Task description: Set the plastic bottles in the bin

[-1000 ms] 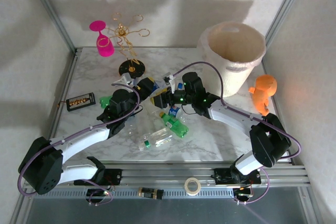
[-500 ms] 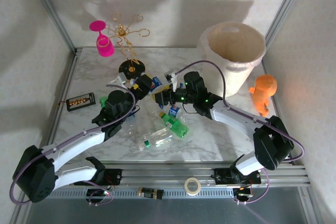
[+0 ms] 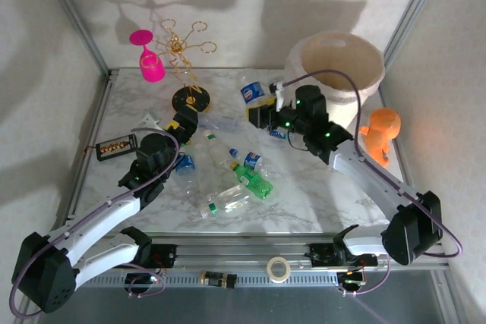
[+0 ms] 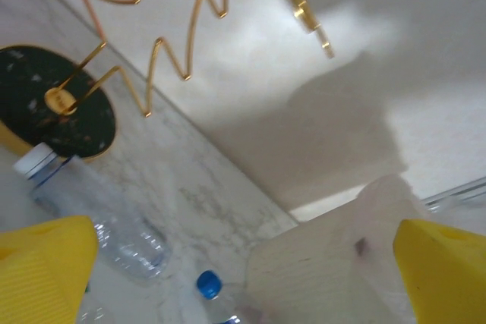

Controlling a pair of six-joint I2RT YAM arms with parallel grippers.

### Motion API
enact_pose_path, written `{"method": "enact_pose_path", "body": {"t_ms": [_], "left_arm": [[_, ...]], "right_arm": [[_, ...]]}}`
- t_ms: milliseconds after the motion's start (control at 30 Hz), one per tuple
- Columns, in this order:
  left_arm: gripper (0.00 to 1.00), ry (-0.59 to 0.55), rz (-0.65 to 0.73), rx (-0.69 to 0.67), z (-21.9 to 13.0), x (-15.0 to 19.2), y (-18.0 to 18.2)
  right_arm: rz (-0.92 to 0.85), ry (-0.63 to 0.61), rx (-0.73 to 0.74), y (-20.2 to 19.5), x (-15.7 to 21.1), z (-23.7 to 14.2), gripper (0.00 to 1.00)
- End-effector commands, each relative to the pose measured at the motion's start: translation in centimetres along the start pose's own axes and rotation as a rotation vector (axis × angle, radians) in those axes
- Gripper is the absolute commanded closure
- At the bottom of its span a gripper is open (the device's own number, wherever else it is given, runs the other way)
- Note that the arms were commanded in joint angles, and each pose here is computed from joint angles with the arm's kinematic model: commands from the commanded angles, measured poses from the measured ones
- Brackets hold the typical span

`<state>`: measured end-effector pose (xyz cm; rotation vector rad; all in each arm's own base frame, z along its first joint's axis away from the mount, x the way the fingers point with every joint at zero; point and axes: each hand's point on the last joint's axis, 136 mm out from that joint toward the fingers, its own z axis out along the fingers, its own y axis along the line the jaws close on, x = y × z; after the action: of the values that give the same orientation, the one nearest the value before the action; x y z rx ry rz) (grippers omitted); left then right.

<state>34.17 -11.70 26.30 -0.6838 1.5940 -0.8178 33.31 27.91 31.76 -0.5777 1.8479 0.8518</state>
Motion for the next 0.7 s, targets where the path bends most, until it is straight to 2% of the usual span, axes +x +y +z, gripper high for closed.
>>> {"method": "enact_pose_path", "body": {"t_ms": [0, 233, 400, 500, 667], "left_arm": [[0.00, 0.059, -0.009, -0.028, 0.7, 1.8, 1.6], [0.01, 0.225, 0.078, -0.018, 3.4, 5.4, 0.9], [0.00, 0.332, 0.114, -0.023, 4.8, 7.8, 0.9], [0.00, 0.358, 0.118, -0.025, 4.9, 8.5, 1.2], [0.00, 0.348, 0.138, -0.047, 4.4, 8.3, 2.0]], "right_arm": [[-0.058, -0.067, 0.102, -1.3, -4.1, -3.0, 0.54], [-0.072, -0.167, 0.327, -6.0, -9.3, -7.8, 0.55], [-0.103, -0.231, 0.556, -10.5, -12.3, -10.8, 0.56], [-0.110, -0.235, 0.690, -13.4, -13.3, -12.0, 0.57], [-0.085, -0.209, 0.796, -17.0, -13.8, -12.5, 0.57]]}}
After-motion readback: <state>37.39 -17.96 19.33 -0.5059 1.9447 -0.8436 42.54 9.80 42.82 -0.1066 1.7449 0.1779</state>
